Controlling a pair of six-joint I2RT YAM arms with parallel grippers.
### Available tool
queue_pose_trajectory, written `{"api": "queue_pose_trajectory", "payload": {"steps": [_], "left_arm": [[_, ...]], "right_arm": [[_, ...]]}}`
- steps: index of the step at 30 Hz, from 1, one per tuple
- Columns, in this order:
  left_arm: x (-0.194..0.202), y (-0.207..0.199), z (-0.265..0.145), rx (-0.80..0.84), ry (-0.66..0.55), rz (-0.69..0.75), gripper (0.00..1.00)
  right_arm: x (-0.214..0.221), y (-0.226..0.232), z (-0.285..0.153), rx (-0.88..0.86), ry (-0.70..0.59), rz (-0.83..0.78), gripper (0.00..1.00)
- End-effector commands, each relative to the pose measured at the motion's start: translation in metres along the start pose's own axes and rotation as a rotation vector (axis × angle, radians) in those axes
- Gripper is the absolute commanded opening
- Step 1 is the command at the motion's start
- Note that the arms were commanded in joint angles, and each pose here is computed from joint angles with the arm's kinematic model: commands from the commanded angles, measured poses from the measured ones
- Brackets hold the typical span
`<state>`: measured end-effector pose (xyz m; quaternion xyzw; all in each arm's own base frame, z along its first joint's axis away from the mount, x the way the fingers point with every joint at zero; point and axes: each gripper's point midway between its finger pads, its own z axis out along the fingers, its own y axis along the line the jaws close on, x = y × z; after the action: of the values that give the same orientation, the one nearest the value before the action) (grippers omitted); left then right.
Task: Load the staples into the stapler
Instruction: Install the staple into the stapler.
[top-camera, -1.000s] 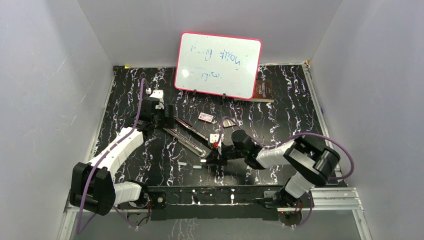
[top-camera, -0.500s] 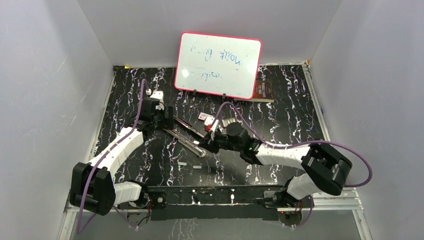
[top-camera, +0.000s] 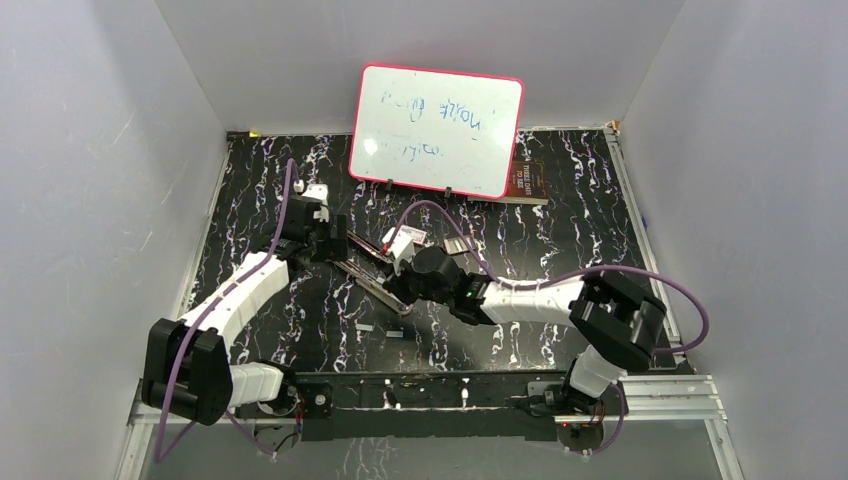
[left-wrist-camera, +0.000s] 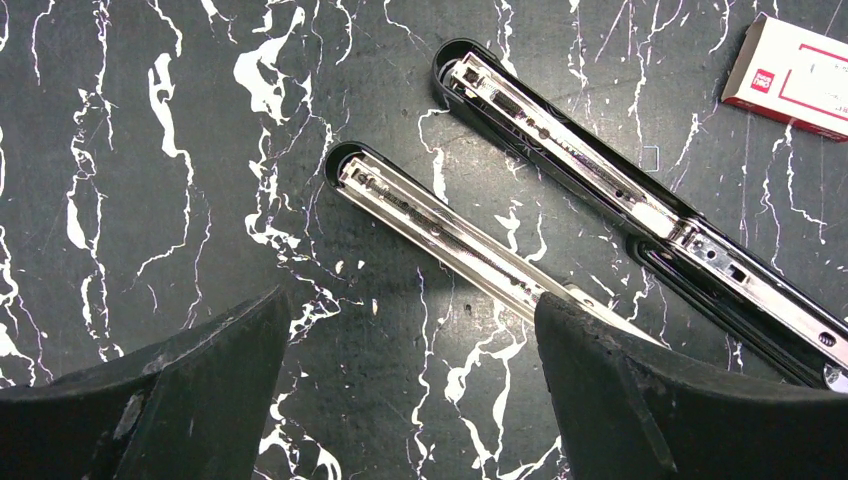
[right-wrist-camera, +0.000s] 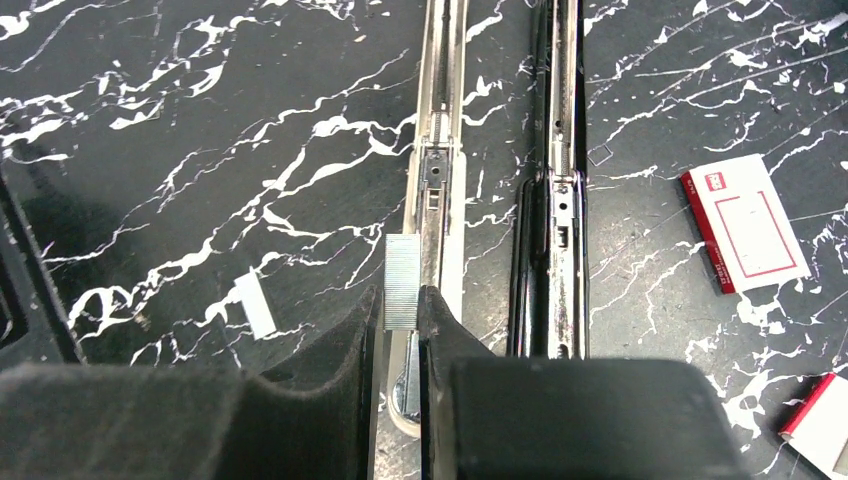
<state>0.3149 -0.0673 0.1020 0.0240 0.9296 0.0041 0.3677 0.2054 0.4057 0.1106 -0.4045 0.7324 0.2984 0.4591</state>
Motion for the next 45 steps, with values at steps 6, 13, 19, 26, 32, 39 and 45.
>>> {"api": "queue_pose_trajectory", "payload": {"steps": [6,13,19,26,32,39,45], "left_arm": [[-0.008,0.001,-0.005,-0.024,-0.022,0.023,0.92],[-0.008,0.001,-0.004,-0.024,-0.024,0.029,0.92],[-0.008,0.001,-0.004,-0.022,-0.027,0.033,0.92],[-0.008,0.001,-0.004,-0.023,-0.027,0.035,0.92],[-0.008,0.0,-0.004,-0.021,-0.028,0.035,0.92],[-0.009,0.0,-0.004,-0.02,-0.029,0.037,0.92],[-0.009,0.0,-0.005,-0.016,-0.032,0.038,0.92]], "right_arm": [[-0.012,-0.001,0.02,0.034,-0.016,0.049,0.0],[-0.006,0.0,0.024,0.03,-0.012,0.056,0.0],[-0.004,0.001,0.028,0.024,-0.013,0.056,0.0],[-0.003,0.0,0.031,0.028,-0.008,0.053,0.0],[0.001,-0.001,0.032,0.034,0.002,0.053,0.01],[0.004,-0.001,0.033,0.037,0.017,0.052,0.01],[0.004,-0.003,0.033,0.045,0.024,0.05,0.01]]}}
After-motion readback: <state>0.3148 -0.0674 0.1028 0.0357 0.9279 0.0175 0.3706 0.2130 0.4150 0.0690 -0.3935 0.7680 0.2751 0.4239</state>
